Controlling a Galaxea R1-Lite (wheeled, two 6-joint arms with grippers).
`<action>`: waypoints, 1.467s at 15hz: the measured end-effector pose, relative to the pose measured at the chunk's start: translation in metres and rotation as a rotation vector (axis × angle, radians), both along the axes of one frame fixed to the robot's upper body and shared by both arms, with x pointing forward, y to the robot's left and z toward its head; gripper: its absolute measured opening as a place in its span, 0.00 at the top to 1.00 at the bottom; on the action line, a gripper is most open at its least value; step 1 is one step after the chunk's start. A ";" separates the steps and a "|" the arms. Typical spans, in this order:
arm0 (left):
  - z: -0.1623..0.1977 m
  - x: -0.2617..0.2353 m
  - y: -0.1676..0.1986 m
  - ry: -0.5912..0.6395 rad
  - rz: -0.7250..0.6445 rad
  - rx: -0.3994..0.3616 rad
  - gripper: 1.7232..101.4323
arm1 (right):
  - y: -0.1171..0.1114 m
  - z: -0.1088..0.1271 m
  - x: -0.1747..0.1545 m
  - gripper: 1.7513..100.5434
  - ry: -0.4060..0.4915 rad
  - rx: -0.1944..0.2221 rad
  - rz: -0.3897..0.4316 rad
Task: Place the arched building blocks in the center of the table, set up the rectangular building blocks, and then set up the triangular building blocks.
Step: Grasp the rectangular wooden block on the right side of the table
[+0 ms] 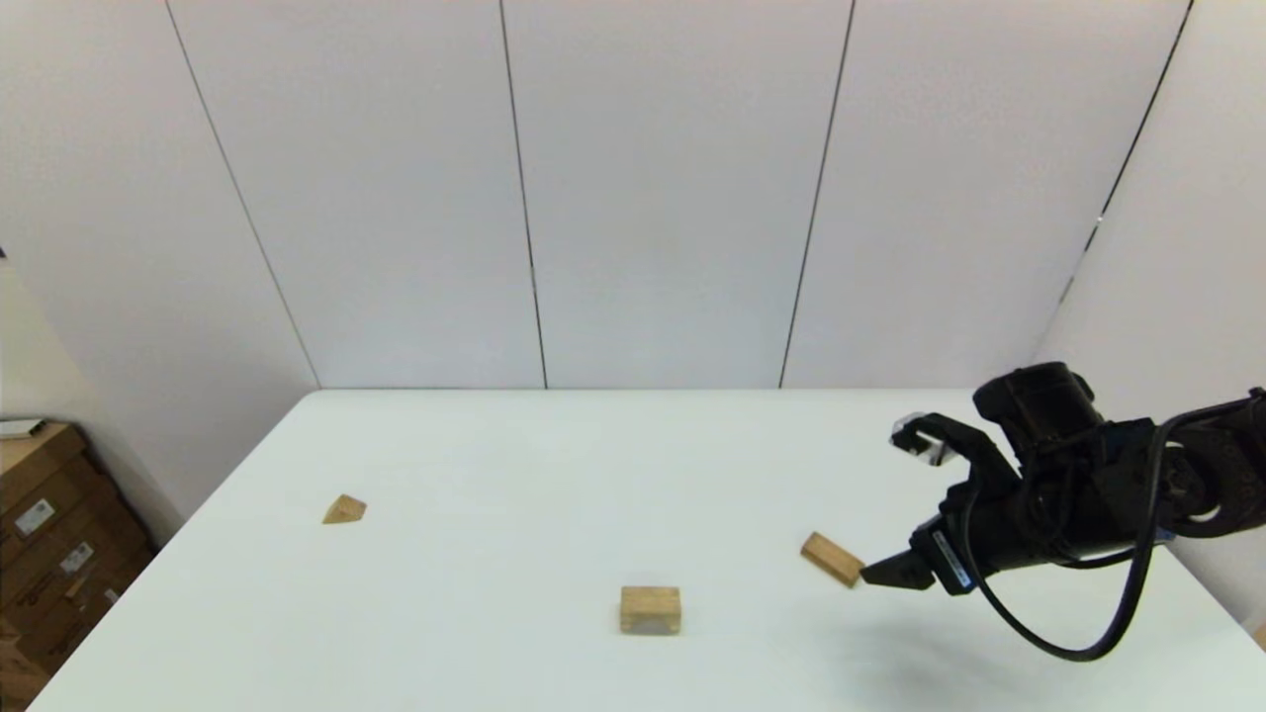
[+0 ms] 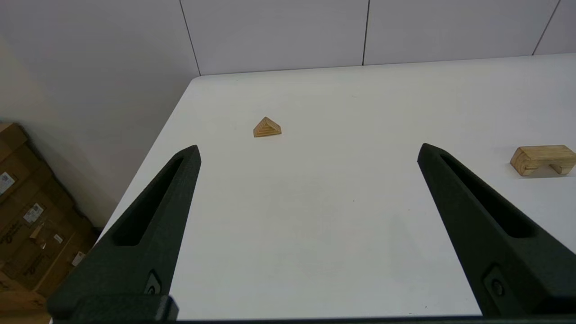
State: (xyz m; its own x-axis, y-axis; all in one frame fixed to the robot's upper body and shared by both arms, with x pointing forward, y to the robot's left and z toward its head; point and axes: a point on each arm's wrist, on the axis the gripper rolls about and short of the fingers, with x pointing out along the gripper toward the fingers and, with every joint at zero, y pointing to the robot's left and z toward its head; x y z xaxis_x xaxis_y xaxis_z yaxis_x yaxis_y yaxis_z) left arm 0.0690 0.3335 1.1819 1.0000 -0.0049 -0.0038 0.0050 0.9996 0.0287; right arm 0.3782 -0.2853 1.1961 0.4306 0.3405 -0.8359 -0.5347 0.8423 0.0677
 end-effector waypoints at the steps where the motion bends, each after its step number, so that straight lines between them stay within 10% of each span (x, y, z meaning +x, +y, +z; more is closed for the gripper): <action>1: 0.000 0.000 0.000 0.000 0.000 0.000 0.04 | 0.003 -0.001 0.006 0.03 0.011 -0.017 0.034; 8: 0.000 0.000 0.000 0.000 0.000 0.000 0.04 | 0.023 -0.020 0.040 0.03 0.101 -0.123 0.266; 22: 0.000 0.000 0.000 0.000 0.000 0.000 0.04 | 0.042 -0.047 0.079 0.03 0.120 -0.185 0.264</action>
State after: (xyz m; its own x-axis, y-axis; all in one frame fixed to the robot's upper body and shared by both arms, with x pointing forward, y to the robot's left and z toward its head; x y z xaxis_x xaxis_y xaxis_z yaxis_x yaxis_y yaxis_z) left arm 0.0690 0.3335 1.1820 1.0000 -0.0049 -0.0034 0.0050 0.9996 0.0291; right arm 0.4567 -0.2428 1.1493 0.2423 0.2651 -0.9333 -0.7333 0.6799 0.0028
